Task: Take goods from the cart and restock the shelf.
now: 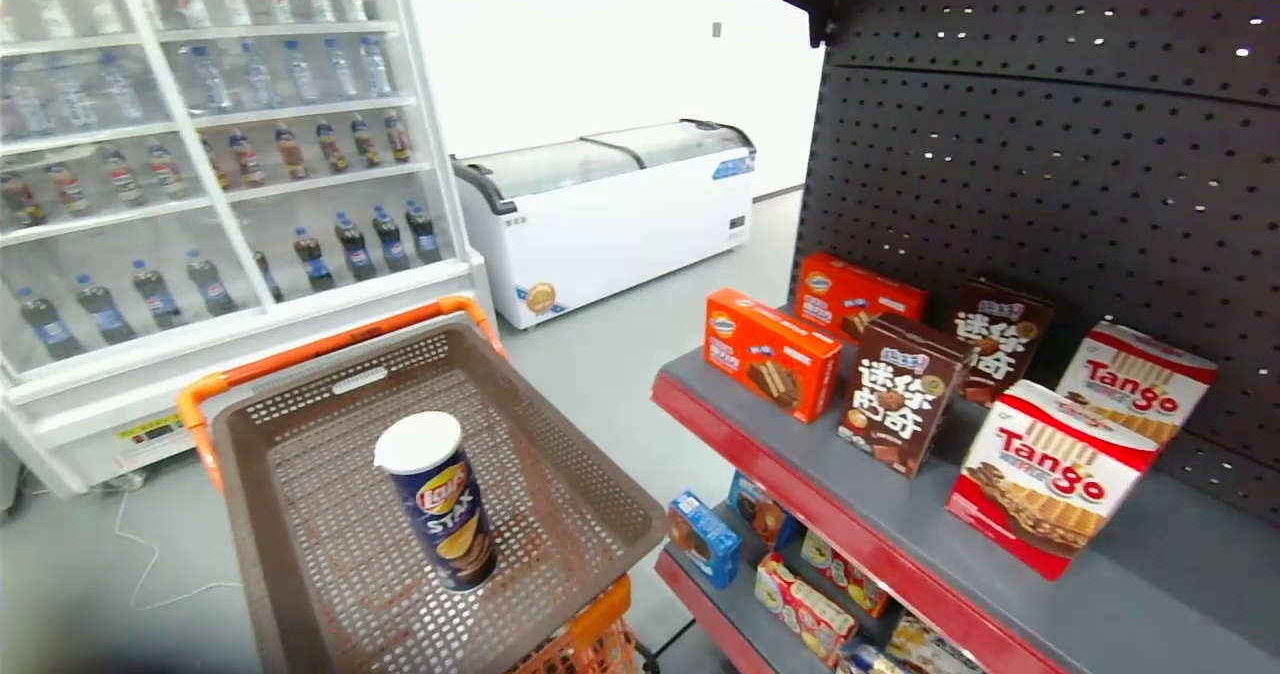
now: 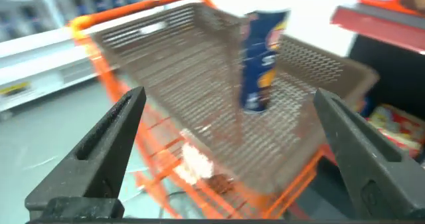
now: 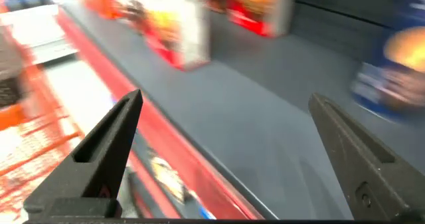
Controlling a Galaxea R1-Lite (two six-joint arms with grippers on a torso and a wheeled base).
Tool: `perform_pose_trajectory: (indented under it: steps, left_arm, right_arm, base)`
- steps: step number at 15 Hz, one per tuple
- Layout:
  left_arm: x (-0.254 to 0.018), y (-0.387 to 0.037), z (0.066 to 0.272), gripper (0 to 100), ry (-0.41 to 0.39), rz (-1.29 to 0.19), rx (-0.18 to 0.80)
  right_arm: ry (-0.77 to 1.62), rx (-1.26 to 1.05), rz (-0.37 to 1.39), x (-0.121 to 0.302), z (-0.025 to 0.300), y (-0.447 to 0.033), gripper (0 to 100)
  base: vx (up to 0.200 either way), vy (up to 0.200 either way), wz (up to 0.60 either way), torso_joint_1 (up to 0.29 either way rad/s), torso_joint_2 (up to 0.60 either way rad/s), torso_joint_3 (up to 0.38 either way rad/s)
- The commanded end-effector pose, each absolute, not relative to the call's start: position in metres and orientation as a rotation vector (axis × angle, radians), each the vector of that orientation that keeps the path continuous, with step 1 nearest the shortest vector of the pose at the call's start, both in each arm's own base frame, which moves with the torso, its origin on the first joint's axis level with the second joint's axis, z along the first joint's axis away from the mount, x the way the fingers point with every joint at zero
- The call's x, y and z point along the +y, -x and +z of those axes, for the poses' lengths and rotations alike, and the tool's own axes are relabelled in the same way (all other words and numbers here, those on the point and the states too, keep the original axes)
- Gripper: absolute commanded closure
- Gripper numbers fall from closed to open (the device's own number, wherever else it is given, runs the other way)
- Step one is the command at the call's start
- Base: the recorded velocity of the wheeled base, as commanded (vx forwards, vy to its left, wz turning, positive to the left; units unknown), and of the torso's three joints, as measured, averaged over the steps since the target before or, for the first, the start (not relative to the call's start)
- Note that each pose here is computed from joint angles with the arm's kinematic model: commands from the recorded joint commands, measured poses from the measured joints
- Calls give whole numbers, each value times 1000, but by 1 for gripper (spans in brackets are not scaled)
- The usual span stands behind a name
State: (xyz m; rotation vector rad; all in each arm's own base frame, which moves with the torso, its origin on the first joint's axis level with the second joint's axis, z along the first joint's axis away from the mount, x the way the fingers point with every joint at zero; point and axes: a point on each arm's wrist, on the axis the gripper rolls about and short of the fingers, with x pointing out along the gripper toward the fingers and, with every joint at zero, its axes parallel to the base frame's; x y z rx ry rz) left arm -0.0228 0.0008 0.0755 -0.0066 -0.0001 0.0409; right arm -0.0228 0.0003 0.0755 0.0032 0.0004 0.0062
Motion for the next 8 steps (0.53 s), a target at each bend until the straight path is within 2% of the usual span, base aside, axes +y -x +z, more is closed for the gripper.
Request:
perform_pose_trajectory:
  steps: [1,2,3,5,6,7,8]
  left_arm:
    - [1,28,94,0,-50,57,-75]
    - [1,36,112,0,-92,63,-123]
    - [1,43,128,0,-109,71,-93]
    - [0,49,165,0,-146,145,18]
    - [0,41,176,0,-150,145,74]
    - [0,41,176,0,-150,145,74]
    - [2,14,203,0,-151,154,179]
  right_arm:
    - [-3,0,6,0,75,23,0]
    - [-3,0,6,0,75,23,0]
    - [-3,0,8,0,75,23,0]
    - [-3,0,8,0,75,23,0]
    - [-3,0,6,0,75,23,0]
    - [-3,0,6,0,75,23,0]
    - [-3,0,6,0,75,23,0]
  base:
    - [0,0,0,0,0,0]
    - [0,0,0,0,0,0]
    - [0,0,0,0,0,0]
    - [0,0,0,0,0,0]
    - [0,0,0,0,0,0]
    - [0,0,0,0,0,0]
    - [0,0,0,0,0,0]
